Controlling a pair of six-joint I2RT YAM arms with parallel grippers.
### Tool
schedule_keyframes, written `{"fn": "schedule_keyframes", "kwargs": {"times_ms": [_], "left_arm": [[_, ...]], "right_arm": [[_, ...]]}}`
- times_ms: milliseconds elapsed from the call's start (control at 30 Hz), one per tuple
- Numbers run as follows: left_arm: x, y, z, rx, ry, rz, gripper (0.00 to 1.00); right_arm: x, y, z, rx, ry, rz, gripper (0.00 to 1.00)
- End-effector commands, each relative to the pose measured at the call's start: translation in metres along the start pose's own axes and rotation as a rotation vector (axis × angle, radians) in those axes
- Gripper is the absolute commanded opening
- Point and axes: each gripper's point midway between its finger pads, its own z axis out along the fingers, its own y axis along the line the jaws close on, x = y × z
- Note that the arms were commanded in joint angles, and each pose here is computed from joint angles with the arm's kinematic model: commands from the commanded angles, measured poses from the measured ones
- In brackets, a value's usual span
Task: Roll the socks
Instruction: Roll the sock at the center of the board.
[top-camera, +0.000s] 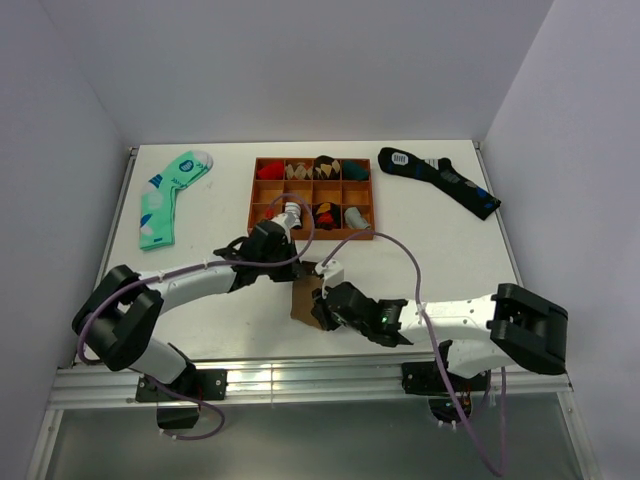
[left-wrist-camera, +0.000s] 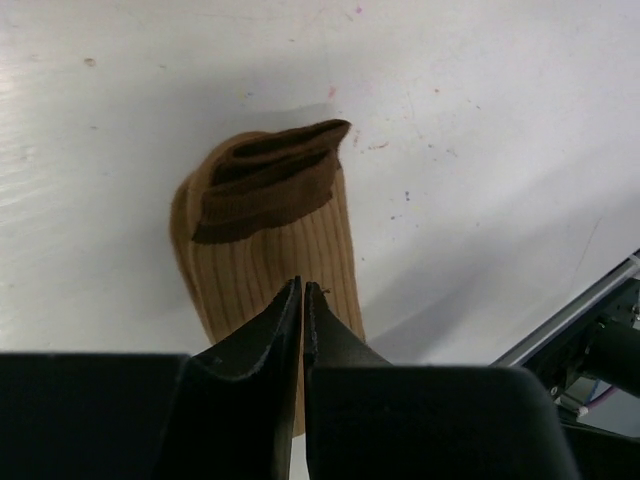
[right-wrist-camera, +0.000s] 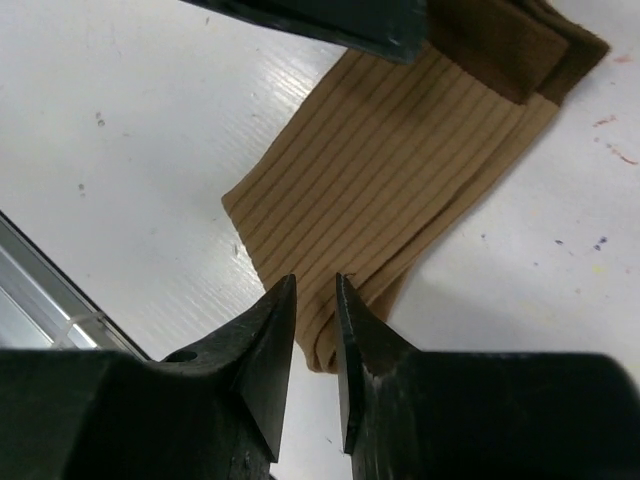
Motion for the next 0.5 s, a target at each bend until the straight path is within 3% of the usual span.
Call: {"fn": "schedule_keyframes", "kwargs": {"times_ms": [0, 200, 467], "left_arm": [[-0.020, -0.043, -0.006, 0.181, -0.103, 0.024, 0.11], [-0.005, -0.040, 0.011, 0.228, -0.070, 0.018, 0.11], [0.008, -0.020, 0.030, 0.169, -0.034, 0.018, 0.10]], "right_arm": [[-0.029, 0.015, 0.007, -0.006, -0.110, -0.048, 0.30], [-0.029, 0.021, 0.014, -0.003, -0.110, -0.121, 0.34], [-0.012, -0.012, 0.016, 0.151, -0.093, -0.091, 0.33]]}}
